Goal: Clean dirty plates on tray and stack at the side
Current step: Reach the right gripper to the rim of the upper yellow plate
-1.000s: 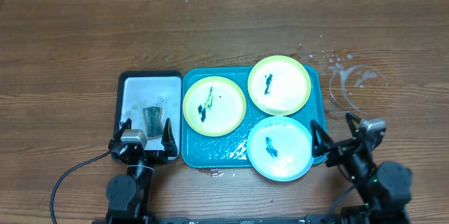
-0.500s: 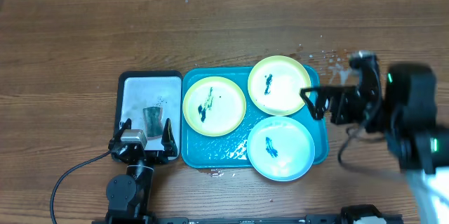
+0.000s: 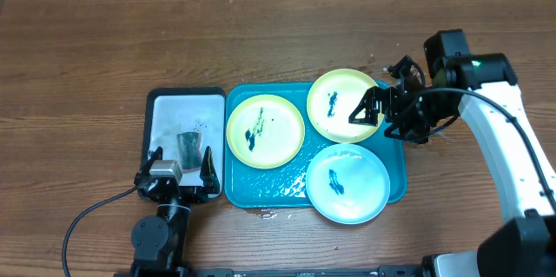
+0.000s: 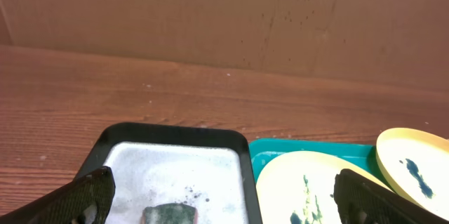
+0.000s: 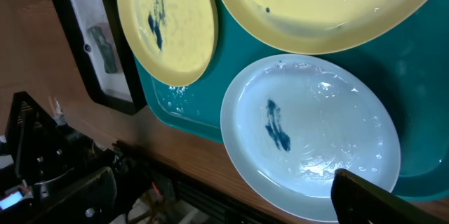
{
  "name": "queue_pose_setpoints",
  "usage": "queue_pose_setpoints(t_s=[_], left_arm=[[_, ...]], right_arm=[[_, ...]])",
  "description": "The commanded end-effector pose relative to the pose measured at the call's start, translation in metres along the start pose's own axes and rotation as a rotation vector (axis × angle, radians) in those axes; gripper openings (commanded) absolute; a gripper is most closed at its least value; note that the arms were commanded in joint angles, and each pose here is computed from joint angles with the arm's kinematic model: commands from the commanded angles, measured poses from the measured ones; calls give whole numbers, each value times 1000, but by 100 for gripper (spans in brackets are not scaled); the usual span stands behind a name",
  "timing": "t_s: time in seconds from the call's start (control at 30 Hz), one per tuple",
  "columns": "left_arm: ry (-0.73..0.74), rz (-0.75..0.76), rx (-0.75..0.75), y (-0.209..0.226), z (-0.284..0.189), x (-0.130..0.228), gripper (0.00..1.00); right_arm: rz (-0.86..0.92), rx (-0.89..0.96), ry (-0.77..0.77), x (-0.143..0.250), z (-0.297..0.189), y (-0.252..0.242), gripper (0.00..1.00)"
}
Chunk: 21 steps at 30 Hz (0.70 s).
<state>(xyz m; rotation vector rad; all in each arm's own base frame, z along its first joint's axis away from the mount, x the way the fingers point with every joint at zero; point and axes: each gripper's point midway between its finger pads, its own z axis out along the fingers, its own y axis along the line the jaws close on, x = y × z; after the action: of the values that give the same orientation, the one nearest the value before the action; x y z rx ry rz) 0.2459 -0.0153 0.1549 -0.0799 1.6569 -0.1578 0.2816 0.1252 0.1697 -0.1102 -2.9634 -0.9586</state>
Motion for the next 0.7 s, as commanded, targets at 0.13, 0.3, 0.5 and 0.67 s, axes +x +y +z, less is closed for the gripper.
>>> queue_pose_setpoints(t_s=[0.13,0.3,0.5,0.67], left_arm=[[-8,15,8,-1,0,-1,100],[-4,-1,28,-4,0,0,100],[38,-160,110,-19,0,6,100],[213,-198,248,-44,-1,34,100]], right_arm=[[-39,-8,-24,-4,-5,7,100],[-49,138,-72,-15,-7,-17,100],[-69,131,-105,-23,-8,-15,99],[-85,110,-125,-29,-8,-10,100]])
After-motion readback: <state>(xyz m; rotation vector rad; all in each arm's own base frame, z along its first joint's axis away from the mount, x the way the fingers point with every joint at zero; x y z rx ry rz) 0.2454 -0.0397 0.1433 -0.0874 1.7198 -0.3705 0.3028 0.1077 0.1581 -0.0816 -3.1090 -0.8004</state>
